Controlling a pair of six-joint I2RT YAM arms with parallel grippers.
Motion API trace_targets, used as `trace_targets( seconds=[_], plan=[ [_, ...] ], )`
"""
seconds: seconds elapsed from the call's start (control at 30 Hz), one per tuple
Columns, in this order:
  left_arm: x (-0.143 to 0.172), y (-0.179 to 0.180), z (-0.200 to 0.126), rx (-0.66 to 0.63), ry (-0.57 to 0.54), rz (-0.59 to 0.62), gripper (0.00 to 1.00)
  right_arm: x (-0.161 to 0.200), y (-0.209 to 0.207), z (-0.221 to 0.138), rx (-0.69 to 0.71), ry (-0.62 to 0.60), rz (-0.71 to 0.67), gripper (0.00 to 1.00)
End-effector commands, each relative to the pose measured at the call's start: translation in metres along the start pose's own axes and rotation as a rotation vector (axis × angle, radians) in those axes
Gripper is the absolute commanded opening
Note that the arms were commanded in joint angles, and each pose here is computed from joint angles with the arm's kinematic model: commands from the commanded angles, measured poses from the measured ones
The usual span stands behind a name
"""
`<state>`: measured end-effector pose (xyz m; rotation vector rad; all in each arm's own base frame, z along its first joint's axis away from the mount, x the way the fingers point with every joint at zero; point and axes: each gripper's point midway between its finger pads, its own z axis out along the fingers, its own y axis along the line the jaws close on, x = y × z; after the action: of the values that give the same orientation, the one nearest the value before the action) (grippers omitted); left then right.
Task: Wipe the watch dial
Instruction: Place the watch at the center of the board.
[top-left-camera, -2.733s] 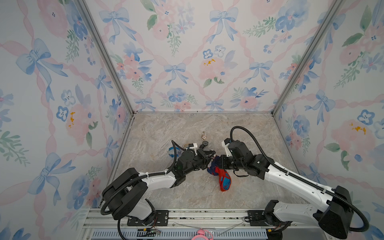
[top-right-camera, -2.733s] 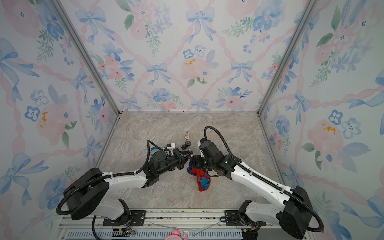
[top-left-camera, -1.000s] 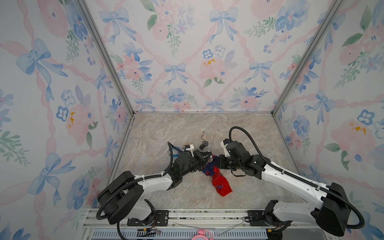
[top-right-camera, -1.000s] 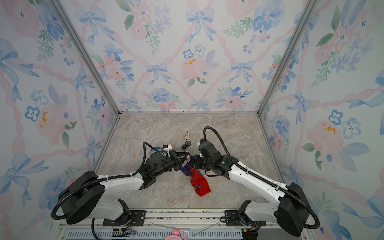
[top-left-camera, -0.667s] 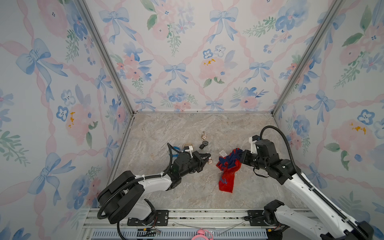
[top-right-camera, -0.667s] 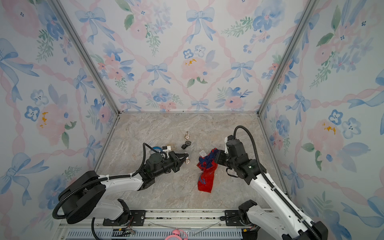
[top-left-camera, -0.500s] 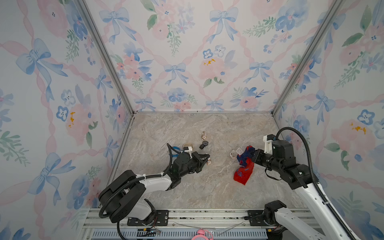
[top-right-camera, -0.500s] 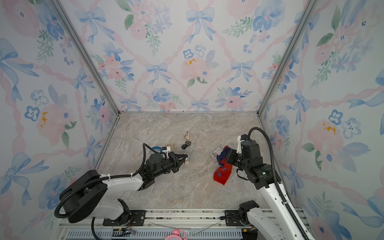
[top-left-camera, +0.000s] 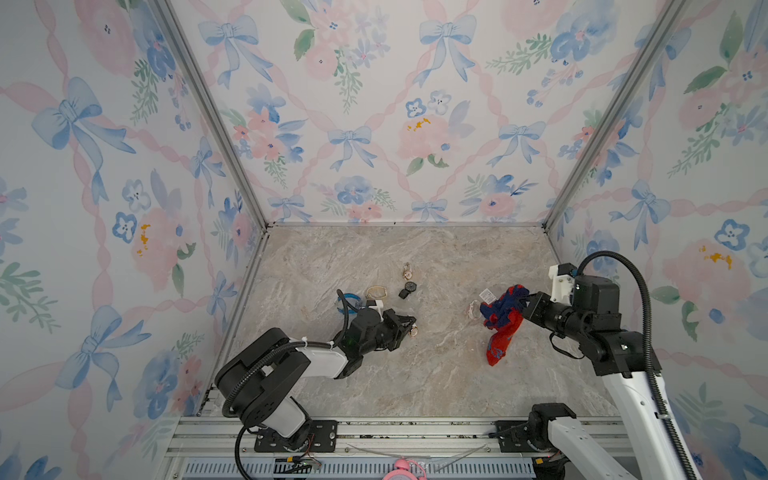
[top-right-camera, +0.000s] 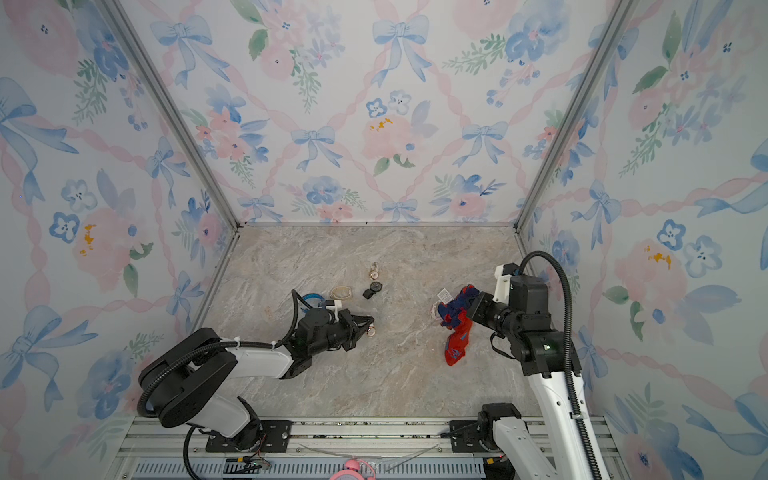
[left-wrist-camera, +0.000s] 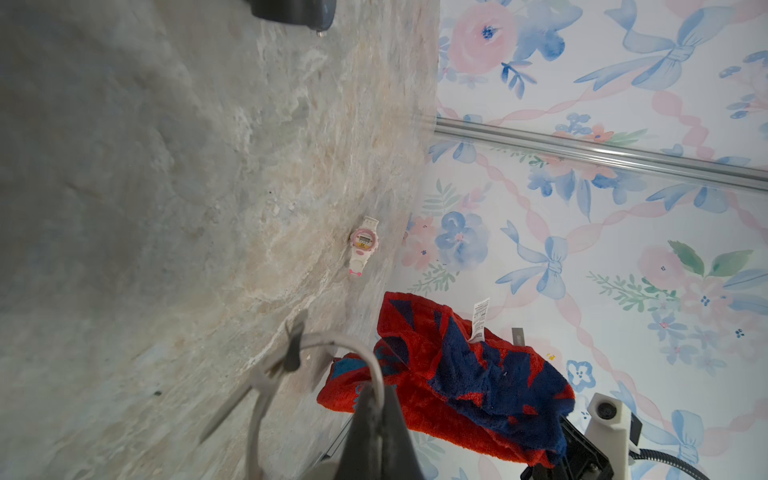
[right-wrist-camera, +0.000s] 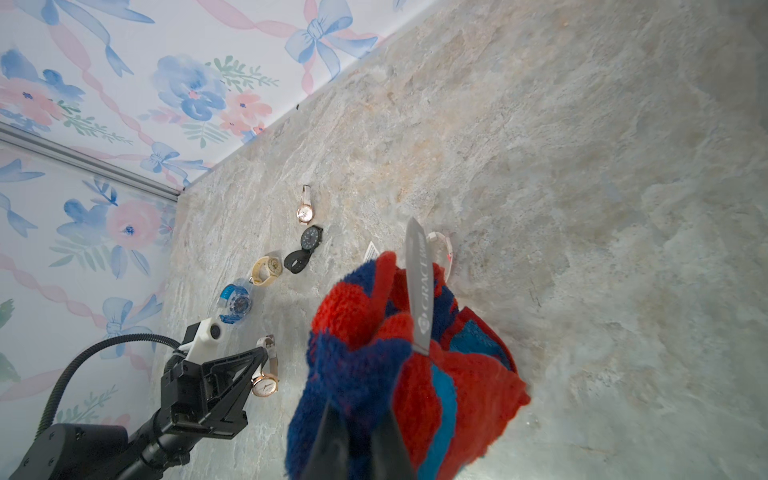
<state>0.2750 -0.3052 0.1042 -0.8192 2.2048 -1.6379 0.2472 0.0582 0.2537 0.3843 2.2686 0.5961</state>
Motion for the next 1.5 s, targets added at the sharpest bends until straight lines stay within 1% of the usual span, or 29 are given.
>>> trace_targets(
  seconds=[0.0,0.17,0.27,0.3,0.47,0.63,0.8,0.93,1.07,1.1,1.13,1.23,1.33,1.47],
  plan=[
    [0.002,-0.007,0.014,0.014,0.038,0.054,0.00,-0.002,-0.007,0.001,0.013,-0.019,-0.017,0.00],
    [0.006,-0.007,0.046,-0.005,0.082,0.103,0.00,-0.006,-0.027,-0.012,0.129,-0.059,-0.044,0.00],
    [0.010,-0.002,0.068,-0.055,0.105,0.155,0.00,-0.006,-0.035,-0.018,0.174,-0.071,-0.059,0.00],
    [0.011,-0.011,0.079,-0.058,0.110,0.187,0.00,-0.005,-0.035,-0.018,0.174,-0.071,-0.059,0.00],
    [0.017,0.002,0.112,-0.190,0.148,0.290,0.00,0.002,-0.034,-0.011,0.144,-0.052,-0.040,0.00],
    [0.028,0.009,0.142,-0.324,0.200,0.427,0.00,0.007,-0.033,-0.008,0.126,-0.041,-0.035,0.00],
    [0.034,0.022,0.159,-0.439,0.240,0.532,0.00,0.007,-0.032,-0.010,0.117,-0.046,-0.036,0.00],
    [0.038,0.031,0.166,-0.491,0.262,0.584,0.00,0.006,-0.032,-0.011,0.117,-0.051,-0.038,0.00],
    [0.042,0.033,0.170,-0.513,0.276,0.622,0.00,0.007,-0.032,-0.010,0.115,-0.049,-0.037,0.00],
    [0.043,0.034,0.170,-0.514,0.280,0.624,0.03,0.007,-0.032,-0.009,0.116,-0.048,-0.037,0.00],
    [0.044,0.035,0.170,-0.514,0.284,0.627,0.10,0.007,-0.032,-0.010,0.116,-0.049,-0.037,0.00],
    [0.047,0.033,0.172,-0.507,0.291,0.631,0.27,0.008,-0.033,-0.009,0.117,-0.047,-0.037,0.00],
    [0.050,0.026,0.172,-0.491,0.295,0.645,0.38,0.008,-0.033,-0.009,0.118,-0.044,-0.037,0.00],
    [0.052,0.006,0.171,-0.458,0.288,0.681,0.47,0.010,-0.033,-0.007,0.112,-0.038,-0.033,0.00]
  ],
)
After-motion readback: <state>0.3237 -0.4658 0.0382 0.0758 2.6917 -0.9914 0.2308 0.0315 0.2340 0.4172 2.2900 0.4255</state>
